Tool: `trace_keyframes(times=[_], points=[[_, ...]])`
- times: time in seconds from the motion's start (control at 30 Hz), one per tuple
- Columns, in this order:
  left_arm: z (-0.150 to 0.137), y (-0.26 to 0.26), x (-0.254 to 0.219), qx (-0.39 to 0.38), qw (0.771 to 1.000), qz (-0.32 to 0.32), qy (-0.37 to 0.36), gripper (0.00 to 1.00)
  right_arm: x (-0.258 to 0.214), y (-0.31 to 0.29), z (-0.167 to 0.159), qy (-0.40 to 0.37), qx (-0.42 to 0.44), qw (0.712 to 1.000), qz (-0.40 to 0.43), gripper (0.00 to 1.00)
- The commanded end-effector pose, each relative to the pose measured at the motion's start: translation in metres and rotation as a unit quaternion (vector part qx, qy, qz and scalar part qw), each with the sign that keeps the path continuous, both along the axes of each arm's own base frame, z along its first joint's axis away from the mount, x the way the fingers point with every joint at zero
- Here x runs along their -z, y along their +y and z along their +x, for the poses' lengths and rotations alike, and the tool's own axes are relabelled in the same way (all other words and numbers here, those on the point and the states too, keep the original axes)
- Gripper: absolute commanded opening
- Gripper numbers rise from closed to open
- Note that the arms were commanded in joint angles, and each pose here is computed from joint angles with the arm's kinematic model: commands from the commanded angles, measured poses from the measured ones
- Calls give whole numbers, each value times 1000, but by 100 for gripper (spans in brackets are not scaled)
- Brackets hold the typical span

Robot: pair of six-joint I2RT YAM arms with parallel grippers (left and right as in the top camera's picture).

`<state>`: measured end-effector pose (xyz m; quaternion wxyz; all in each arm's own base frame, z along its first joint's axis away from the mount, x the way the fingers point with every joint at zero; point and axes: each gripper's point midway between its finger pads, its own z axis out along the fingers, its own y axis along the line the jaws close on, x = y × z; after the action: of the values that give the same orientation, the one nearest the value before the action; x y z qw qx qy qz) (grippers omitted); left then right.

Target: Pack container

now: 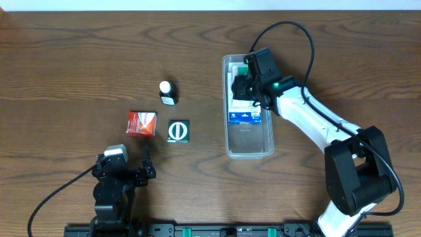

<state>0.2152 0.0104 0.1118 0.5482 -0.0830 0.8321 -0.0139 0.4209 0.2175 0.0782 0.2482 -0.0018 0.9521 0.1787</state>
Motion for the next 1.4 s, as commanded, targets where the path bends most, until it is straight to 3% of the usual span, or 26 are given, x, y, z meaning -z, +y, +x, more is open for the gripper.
trace_keyframes(times=[0.0, 0.1, 0.33, 0.53, 0.77, 0.9, 1.07, 1.37], points=[[0, 2, 7, -1, 1000, 7, 7, 98, -11, 17, -1, -19, -45, 999, 17, 61], [0, 2, 7, -1, 1000, 7, 7, 98, -12, 17, 1, -29, -57, 998, 10, 73], [0, 2, 7, -2, 1000, 7, 7, 98, -34, 5, 6, -49, -52, 997, 14, 67], [0, 2, 7, -1, 1000, 7, 7, 98, -117, -25, -3, -123, -37, 991, 25, 67], [0, 2, 7, -1, 1000, 7, 7, 98, -191, -135, -41, -155, 92, 984, 3, 83], [0, 2, 7, -1, 1000, 7, 7, 98, -195, -199, -66, -126, 189, 974, 0, 99], [0, 2, 7, -1, 1000, 7, 7, 98, -183, -241, -82, -87, 251, 964, -12, 99], [7, -1, -11, 6, 999, 1, -33, 98, -178, -245, -87, -73, 256, 964, -15, 99]])
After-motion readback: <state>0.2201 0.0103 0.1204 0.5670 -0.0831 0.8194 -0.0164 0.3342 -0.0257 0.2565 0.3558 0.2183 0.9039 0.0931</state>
